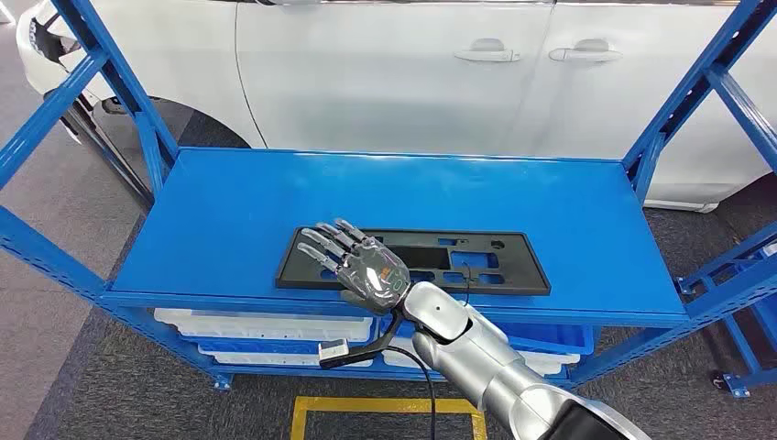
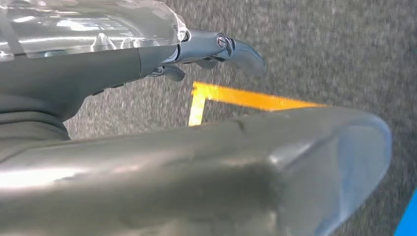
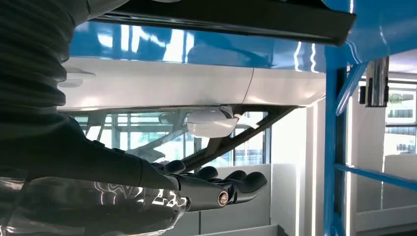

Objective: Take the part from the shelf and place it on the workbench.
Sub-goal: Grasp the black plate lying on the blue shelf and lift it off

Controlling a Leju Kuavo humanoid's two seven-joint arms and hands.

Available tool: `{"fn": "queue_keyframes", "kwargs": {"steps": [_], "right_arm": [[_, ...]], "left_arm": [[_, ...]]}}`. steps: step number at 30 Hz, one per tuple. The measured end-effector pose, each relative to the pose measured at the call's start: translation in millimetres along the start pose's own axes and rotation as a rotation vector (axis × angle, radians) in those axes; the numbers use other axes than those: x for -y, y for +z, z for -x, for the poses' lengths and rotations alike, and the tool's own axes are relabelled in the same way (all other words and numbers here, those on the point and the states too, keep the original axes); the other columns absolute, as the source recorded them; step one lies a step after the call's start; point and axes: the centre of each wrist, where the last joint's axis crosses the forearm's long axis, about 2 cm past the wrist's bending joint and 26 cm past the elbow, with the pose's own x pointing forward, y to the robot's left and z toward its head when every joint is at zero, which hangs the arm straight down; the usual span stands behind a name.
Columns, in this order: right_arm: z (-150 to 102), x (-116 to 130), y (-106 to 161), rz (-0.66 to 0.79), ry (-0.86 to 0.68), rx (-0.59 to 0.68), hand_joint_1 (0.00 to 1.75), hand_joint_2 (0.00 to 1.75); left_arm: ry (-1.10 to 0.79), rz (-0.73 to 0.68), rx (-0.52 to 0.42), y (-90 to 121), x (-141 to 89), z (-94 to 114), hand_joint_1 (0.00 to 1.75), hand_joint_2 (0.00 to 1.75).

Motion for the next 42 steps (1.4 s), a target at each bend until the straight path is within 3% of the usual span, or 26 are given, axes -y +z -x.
{"fn": "queue_keyframes", "kwargs": {"steps": [13, 30, 42], "right_arm": [[3, -5, -6, -0.103, 0.016, 0.014, 0.00, 1.75], [22, -11, 6, -0.188, 0.036, -0.037, 0.00, 1.75], [38, -18, 23, -0.227, 0.075, -0.204, 0.00, 1.75]], "left_arm": [[0.004, 0.003, 0.002, 0, 0, 1, 0.00, 0.00], [0.004, 0.008, 0.015, 0, 0, 0, 0.00, 0.00], [0.018, -0.002, 0.015, 0, -3, 2, 0.00, 0.00]]}}
